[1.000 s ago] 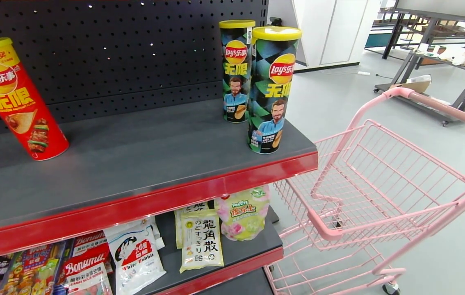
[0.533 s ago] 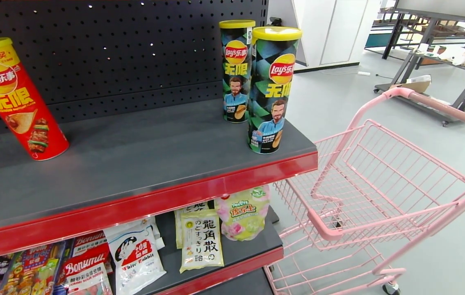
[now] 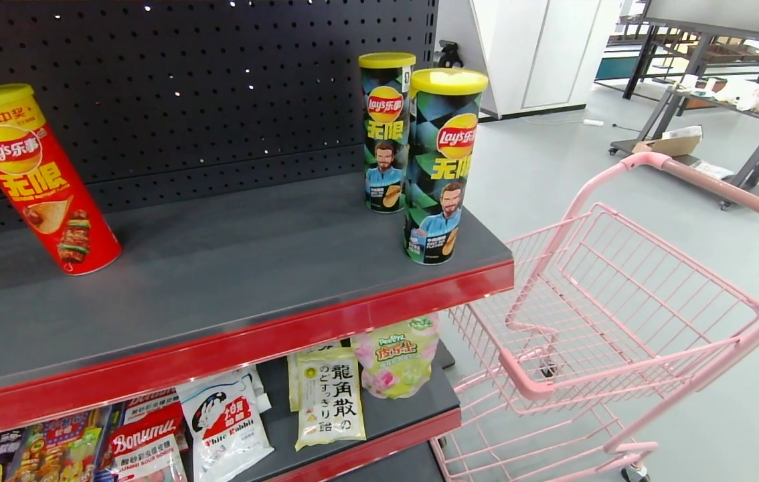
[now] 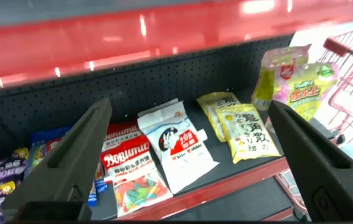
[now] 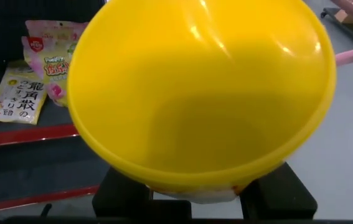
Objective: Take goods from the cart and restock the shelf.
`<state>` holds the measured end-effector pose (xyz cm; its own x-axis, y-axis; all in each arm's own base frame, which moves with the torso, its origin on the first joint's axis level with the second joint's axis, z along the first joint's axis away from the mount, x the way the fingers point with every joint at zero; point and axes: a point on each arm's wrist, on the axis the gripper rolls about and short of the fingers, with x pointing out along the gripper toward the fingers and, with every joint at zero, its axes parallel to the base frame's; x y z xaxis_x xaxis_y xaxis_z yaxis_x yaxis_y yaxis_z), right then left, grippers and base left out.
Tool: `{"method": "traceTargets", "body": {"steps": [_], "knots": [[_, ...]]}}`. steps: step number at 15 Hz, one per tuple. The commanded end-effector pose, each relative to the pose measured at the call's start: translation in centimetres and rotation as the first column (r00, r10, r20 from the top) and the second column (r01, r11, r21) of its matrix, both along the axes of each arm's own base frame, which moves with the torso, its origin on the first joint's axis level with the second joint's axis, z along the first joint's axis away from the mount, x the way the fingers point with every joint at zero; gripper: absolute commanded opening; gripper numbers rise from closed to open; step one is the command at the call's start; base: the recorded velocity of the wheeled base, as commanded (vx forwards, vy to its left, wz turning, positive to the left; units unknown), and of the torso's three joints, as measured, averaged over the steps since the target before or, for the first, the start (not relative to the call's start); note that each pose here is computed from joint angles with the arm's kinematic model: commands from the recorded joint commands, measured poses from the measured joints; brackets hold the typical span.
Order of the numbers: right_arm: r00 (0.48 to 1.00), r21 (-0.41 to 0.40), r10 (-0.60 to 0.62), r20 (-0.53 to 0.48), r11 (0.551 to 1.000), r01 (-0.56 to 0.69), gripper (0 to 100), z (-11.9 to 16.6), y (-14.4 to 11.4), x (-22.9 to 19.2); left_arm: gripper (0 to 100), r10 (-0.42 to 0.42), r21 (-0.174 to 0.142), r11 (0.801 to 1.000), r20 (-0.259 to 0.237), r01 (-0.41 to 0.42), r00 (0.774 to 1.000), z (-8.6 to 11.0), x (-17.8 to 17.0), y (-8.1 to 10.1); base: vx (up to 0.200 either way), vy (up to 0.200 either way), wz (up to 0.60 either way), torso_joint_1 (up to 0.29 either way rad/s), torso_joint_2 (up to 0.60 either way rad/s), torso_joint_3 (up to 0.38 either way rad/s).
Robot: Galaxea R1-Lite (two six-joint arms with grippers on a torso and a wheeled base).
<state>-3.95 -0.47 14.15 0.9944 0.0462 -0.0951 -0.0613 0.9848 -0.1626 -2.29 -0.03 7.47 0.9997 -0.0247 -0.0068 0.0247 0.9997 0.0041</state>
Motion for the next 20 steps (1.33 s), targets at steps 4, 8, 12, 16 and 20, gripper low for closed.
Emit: {"method": "traceTargets", "body": {"steps": [4,8,12,16,20], "knots": [[1.000,-0.019,0.004,-0.004,1.000,-0.004,0,0.2,0.0,0.1,100,0.000,0.000,1.000,-0.001,0.000,1.000,0.0,0.0,0.0,0.000,0.000,0.00,0.205,-0.56,-0.352],[1.000,-0.019,0.006,-0.005,1.000,-0.006,0,0.3,0.0,0.1,100,0.000,0.000,1.000,-0.001,0.000,1.000,0.0,0.0,0.0,0.000,0.000,0.00,0.216,-0.54,-0.330],[1.000,-0.022,0.006,-0.013,1.000,-0.006,0,0.4,0.0,0.3,100,0.000,0.000,1.000,-0.001,0.000,1.000,0.0,0.0,0.0,0.000,0.000,0.00,0.161,-0.39,-0.232],[1.000,-0.024,0.008,-0.029,1.000,-0.008,0,1.0,0.1,0.8,100,0.000,0.000,1.000,-0.001,0.000,1.000,0.0,0.0,0.0,0.000,0.000,0.00,0.161,-0.37,-0.215],[1.000,-0.026,0.002,-0.031,1.000,-0.002,0,1.0,0.1,0.8,100,0.000,0.000,1.000,-0.001,0.000,1.000,0.0,0.0,0.0,0.000,0.000,0.15,0.091,-0.20,-0.121]]}}
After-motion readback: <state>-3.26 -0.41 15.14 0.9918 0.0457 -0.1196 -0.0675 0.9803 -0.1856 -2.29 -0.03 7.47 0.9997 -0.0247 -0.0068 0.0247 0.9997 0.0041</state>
